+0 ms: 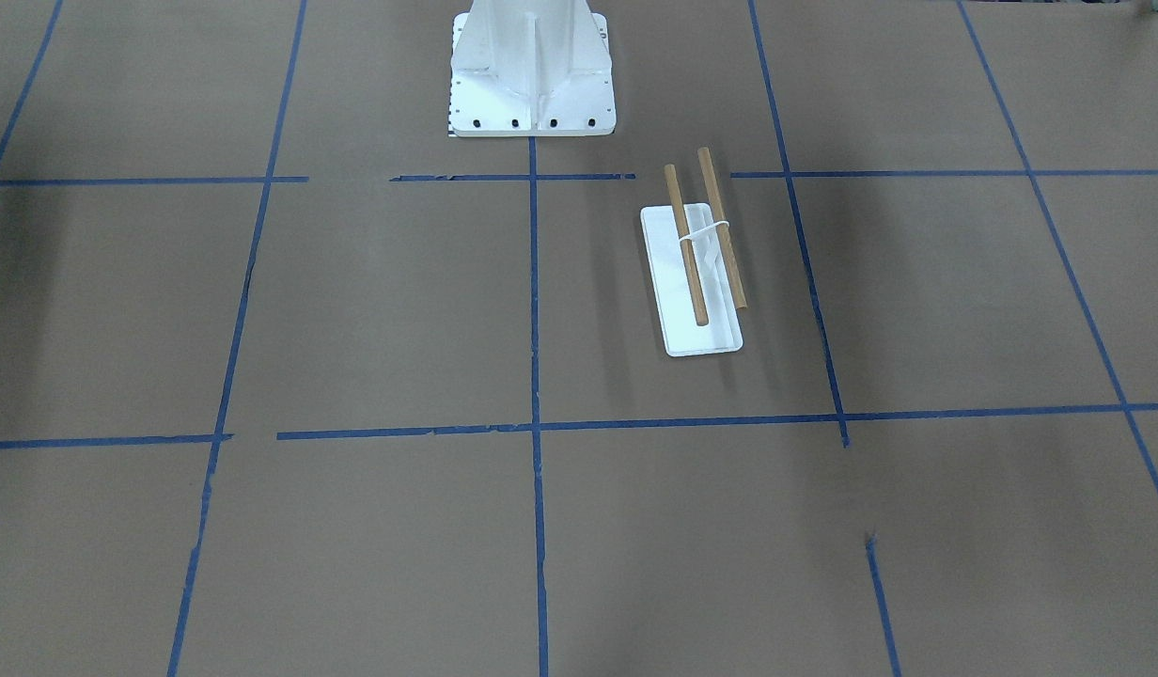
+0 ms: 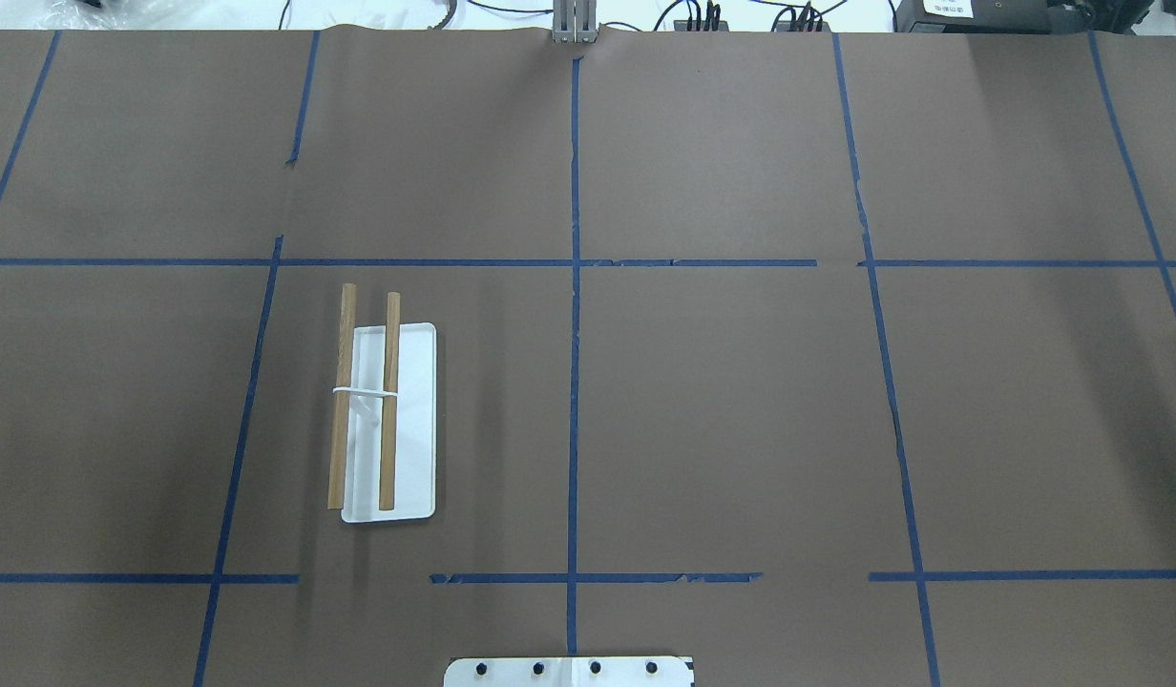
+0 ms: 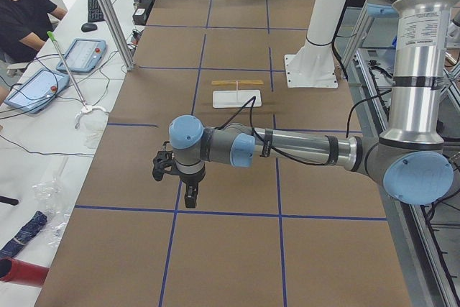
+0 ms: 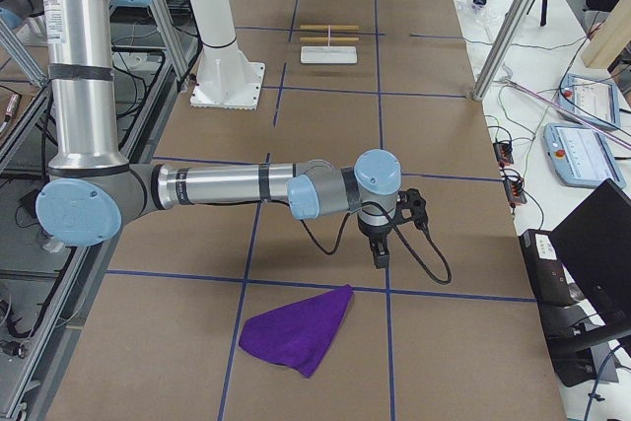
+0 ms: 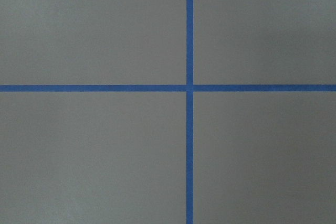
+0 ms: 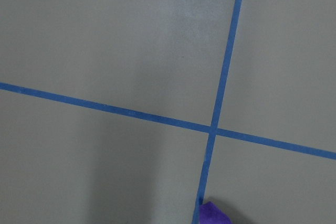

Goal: Hang towel on rack

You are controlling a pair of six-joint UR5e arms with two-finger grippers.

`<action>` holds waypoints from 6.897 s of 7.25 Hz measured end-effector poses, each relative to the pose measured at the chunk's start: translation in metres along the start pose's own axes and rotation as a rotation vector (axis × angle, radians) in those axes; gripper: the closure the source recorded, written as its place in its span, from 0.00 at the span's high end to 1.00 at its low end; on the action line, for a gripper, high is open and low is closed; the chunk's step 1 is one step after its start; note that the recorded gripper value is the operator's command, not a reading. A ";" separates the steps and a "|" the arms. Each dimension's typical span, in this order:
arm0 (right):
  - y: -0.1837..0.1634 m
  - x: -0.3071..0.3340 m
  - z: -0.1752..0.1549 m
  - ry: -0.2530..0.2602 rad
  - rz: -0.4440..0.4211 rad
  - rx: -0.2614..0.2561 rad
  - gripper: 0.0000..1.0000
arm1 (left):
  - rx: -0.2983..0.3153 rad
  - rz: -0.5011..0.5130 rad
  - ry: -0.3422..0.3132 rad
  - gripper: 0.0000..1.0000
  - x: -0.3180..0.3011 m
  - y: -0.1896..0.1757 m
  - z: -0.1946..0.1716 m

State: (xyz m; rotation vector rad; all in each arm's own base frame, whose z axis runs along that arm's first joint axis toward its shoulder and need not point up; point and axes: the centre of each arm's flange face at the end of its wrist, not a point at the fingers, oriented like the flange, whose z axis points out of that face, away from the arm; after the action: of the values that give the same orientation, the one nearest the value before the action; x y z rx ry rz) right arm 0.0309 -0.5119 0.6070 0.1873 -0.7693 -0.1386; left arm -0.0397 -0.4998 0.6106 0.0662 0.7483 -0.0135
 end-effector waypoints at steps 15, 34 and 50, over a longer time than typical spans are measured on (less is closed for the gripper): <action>0.170 0.132 0.179 0.022 -0.207 -0.180 0.74 | 0.040 0.037 0.006 1.00 0.018 -0.004 -0.019; -0.092 -0.186 -0.034 -0.096 -0.312 0.375 0.00 | 0.265 0.254 0.049 1.00 0.058 -0.035 -0.050; 0.074 -0.690 -0.053 -0.448 -0.056 0.855 0.00 | 0.184 -0.438 1.022 1.00 0.495 -0.022 -0.064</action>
State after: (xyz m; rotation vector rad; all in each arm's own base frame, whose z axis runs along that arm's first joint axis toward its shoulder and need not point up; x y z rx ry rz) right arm -0.4183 -0.3012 0.1187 1.0150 -1.2383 0.1108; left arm 0.2789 -0.5117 0.2255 0.0828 1.7710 -0.4975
